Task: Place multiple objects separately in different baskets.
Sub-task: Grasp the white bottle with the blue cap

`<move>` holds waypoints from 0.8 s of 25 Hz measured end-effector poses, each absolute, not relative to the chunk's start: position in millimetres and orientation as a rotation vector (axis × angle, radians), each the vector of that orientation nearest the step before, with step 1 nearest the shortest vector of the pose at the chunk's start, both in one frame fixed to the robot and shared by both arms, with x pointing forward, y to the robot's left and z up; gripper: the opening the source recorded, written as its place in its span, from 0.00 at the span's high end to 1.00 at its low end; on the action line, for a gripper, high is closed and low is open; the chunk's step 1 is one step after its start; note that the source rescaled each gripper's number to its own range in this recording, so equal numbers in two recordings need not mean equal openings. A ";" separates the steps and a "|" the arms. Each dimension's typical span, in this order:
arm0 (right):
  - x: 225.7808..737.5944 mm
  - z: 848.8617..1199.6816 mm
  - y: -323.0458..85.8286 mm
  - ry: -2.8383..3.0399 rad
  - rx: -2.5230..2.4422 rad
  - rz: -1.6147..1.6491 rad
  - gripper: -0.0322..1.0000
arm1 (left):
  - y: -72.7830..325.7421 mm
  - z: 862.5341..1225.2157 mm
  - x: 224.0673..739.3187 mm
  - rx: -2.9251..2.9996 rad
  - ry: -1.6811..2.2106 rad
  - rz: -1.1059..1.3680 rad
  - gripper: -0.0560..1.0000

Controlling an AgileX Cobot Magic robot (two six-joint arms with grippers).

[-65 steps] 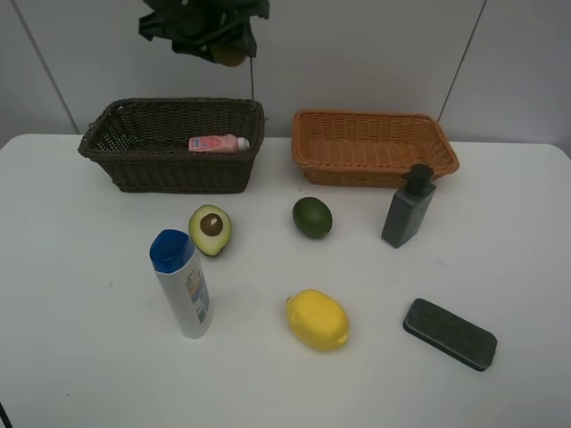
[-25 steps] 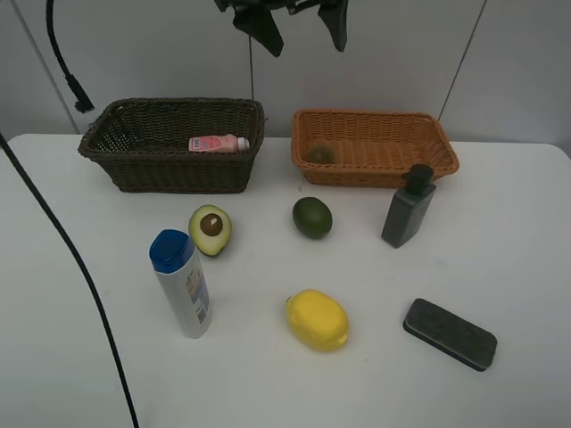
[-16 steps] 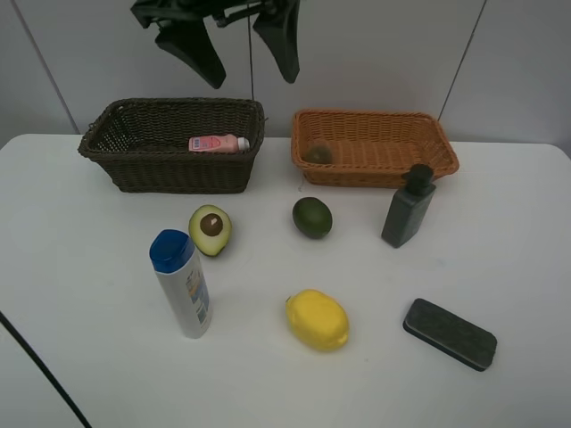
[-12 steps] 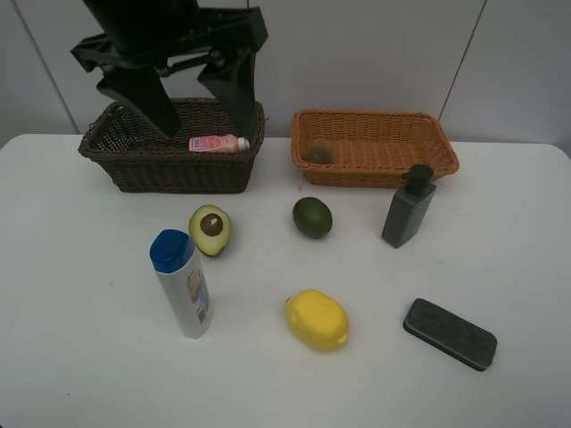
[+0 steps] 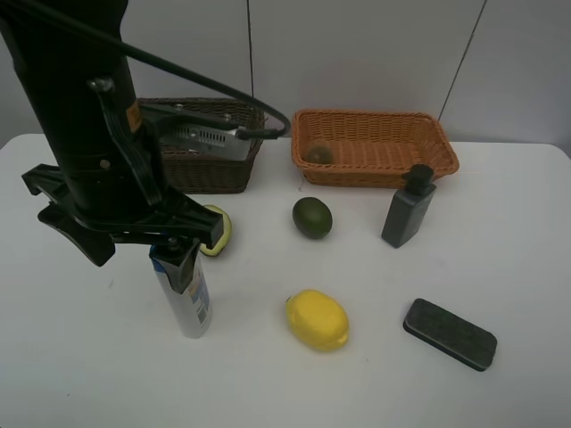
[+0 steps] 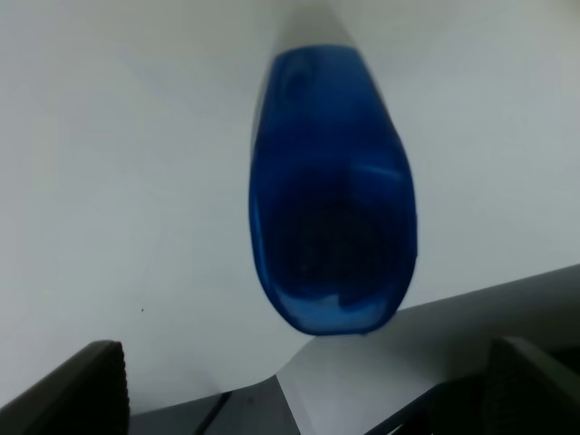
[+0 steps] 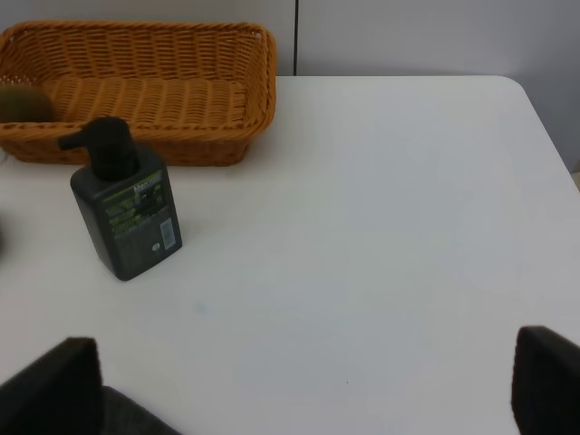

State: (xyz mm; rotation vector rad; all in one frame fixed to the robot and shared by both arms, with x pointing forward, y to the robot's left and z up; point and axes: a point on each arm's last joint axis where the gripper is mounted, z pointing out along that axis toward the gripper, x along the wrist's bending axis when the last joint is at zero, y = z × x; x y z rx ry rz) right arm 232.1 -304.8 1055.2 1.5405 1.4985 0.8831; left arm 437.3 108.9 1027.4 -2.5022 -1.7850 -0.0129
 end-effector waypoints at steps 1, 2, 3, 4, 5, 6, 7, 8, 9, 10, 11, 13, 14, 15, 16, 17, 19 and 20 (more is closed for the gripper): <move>232.1 1055.2 -304.8 1.498 1.541 0.883 0.02 | 108.9 1027.4 437.3 -2.499 -1.790 -0.013 0.00; 232.1 1055.2 -304.8 1.498 1.541 0.883 0.02 | 109.0 1027.4 437.5 -2.496 -1.793 -0.017 0.00; 232.1 1055.2 -304.8 1.498 1.541 0.883 0.02 | 108.6 1025.9 438.8 -2.497 -1.790 -0.028 0.00; 232.1 1055.2 -304.8 1.498 1.541 0.883 0.02 | 107.5 1022.5 441.2 -2.495 -1.787 -0.041 0.00; 232.1 1055.2 -304.8 1.498 1.541 0.883 0.02 | 105.5 1016.7 444.2 -2.487 -1.779 -0.051 0.00; 232.1 1055.2 -304.8 1.498 1.541 0.883 0.02 | 102.9 1010.1 447.7 -2.485 -1.774 -0.059 0.00; 232.1 1055.2 -304.8 1.498 1.541 0.883 0.02 | 99.2 1000.6 452.0 -2.477 -1.767 -0.063 0.00; 232.1 1055.2 -304.8 1.498 1.541 0.883 0.02 | 95.3 990.2 456.0 -2.471 -1.760 -0.062 0.00; 232.1 1055.2 -304.8 1.498 1.541 0.883 0.02 | 92.1 981.3 459.4 -2.468 -1.755 -0.061 0.00; 232.1 1055.2 -304.8 1.498 1.541 0.883 0.02 | 88.4 970.8 463.0 -2.466 -1.750 -0.058 0.00; 232.1 1055.2 -304.8 1.498 1.541 0.883 0.02 | 85.5 961.1 465.9 -2.461 -1.744 -0.055 0.00; 232.1 1055.2 -304.8 1.498 1.541 0.883 0.02 | 82.1 953.1 469.0 -2.449 -1.741 -0.049 0.00; 232.1 1055.2 -304.8 1.498 1.541 0.883 0.02 | 81.1 951.2 469.4 -2.441 -1.738 -0.043 0.02; 232.1 1055.2 -304.8 1.498 1.541 0.883 0.02 | 79.8 949.7 469.5 -2.437 -1.732 -0.039 0.06; 232.1 1055.2 -304.8 1.498 1.541 0.883 0.02 | 78.9 949.4 470.0 -2.435 -1.733 -0.035 0.15; 232.1 1055.2 -304.8 1.498 1.541 0.883 0.02 | 78.7 949.1 470.2 -2.434 -1.732 -0.035 0.30; 232.1 1055.2 -304.8 1.498 1.541 0.883 0.02 | 78.9 949.5 470.0 -2.430 -1.729 -0.034 0.67; 232.1 1055.2 -304.8 1.498 1.541 0.883 0.02 | 79.7 949.6 469.7 -2.425 -1.723 -0.037 0.84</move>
